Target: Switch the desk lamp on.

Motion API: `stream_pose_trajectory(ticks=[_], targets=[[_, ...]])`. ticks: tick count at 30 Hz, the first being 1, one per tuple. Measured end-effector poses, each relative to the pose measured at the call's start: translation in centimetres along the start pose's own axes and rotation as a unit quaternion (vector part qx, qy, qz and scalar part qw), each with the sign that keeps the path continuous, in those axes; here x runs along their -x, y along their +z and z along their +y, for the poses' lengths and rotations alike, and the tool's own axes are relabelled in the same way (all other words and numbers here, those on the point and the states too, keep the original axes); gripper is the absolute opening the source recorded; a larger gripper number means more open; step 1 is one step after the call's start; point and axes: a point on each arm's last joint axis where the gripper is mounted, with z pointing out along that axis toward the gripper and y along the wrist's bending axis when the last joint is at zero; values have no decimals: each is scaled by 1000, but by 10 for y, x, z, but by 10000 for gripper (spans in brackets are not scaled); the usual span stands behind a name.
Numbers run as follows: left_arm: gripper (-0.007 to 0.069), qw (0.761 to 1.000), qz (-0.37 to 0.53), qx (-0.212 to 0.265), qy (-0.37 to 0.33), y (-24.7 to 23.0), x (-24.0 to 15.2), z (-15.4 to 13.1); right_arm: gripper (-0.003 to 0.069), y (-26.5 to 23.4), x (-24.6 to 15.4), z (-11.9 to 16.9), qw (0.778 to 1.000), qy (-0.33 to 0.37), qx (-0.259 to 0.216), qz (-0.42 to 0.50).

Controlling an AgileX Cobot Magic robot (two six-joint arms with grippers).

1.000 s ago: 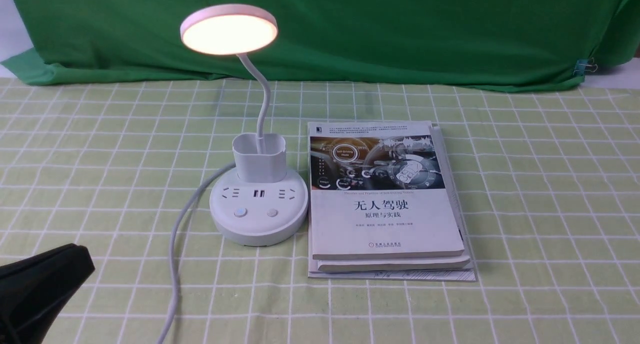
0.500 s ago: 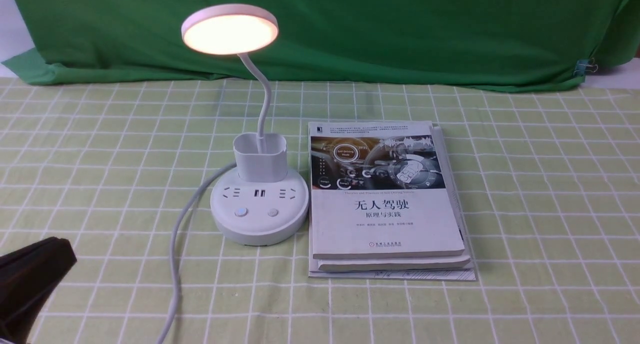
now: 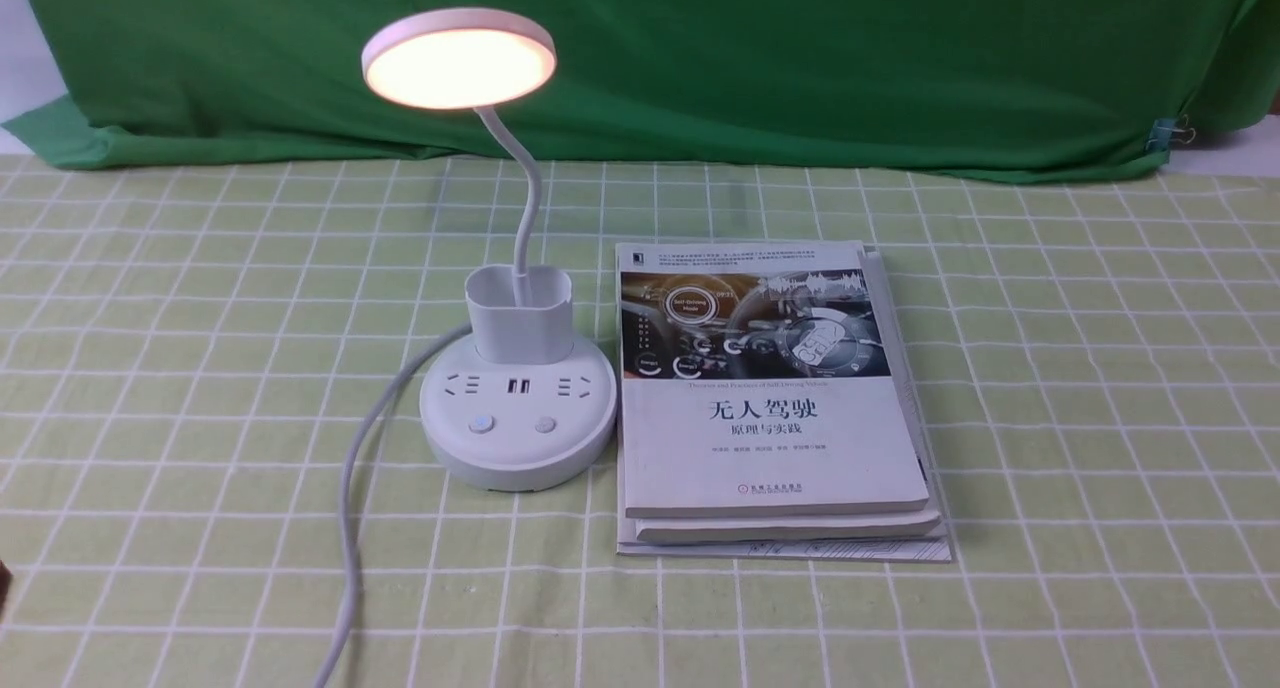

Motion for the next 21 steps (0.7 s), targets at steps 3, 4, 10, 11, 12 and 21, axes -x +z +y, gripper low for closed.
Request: stream_pose_trajectory(ticks=[3,4,10,11,12,21], targets=[[19,1000,26,1,0,0,-6,0,245,0,0,0,1000,0,0,0],[19,1000,27,1,0,0,-6,0,245,0,0,0,1000,0,0,0],[19,1000,12,-1,-2,0,-3,0,245,0,0,0,1000,0,0,0],[19,1000,11,-1,-2,0,-3,0,245,0,0,0,1000,0,0,0],[19,1000,11,-1,-3,0,-3,0,245,0,0,0,1000,0,0,0],[19,1000,10,-1,-3,0,-3,0,245,0,0,0,1000,0,0,0]])
